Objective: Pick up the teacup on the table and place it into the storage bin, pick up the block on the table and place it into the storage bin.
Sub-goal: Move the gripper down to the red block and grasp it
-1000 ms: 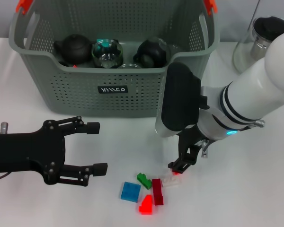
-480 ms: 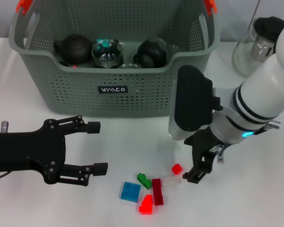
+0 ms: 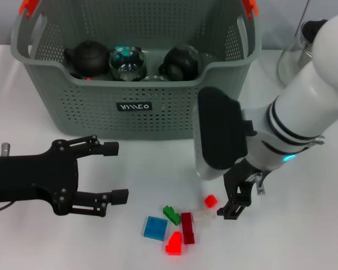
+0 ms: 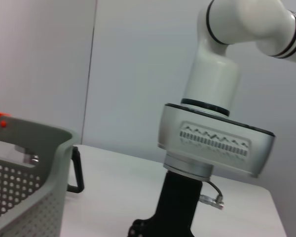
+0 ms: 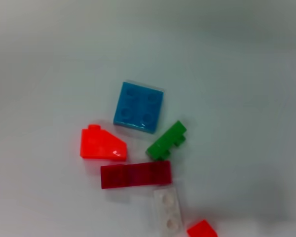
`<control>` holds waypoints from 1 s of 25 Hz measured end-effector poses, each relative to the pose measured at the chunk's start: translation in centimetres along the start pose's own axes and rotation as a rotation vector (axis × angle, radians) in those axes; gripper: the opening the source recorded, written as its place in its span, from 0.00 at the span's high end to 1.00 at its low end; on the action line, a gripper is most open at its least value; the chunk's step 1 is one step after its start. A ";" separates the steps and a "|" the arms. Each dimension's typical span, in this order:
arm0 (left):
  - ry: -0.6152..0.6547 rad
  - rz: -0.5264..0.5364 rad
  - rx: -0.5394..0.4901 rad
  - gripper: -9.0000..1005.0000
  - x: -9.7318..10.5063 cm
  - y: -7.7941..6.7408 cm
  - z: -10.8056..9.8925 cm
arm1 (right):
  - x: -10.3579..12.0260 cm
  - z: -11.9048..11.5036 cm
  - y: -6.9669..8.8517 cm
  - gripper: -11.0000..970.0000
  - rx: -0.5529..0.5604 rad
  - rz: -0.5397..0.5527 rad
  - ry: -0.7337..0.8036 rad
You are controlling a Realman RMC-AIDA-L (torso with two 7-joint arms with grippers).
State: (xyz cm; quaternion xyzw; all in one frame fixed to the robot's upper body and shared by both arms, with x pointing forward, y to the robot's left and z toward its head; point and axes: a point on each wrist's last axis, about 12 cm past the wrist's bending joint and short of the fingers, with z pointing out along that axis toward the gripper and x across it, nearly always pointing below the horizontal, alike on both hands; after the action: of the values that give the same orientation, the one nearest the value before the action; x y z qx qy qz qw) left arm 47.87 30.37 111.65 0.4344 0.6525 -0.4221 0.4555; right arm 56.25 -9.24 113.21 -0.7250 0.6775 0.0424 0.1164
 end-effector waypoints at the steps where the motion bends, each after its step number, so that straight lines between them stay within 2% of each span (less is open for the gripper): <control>1: -0.003 -0.003 -0.006 0.07 0.0 0.0 -0.1 | -0.2 0.1 0.0 0.05 -0.001 -0.017 0.003; 6: -0.026 -0.019 -0.036 0.07 0.2 0.1 -0.4 | -0.6 0.8 0.3 0.06 -0.009 -0.091 0.031; 16: -0.061 -0.051 -0.076 0.07 0.6 0.5 -0.5 | -0.7 1.7 -0.1 0.06 0.000 -0.191 0.063; 25: -0.063 -0.055 -0.074 0.07 0.6 0.5 -0.4 | -1.5 2.6 0.0 0.07 0.006 -0.231 0.033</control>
State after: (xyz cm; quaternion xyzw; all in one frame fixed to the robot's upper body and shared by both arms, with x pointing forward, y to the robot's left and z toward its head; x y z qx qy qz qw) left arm 48.10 30.99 111.11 0.3857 0.6644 -0.4236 0.4799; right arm 56.37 -7.23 111.04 -0.7985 0.5914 0.0149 0.1114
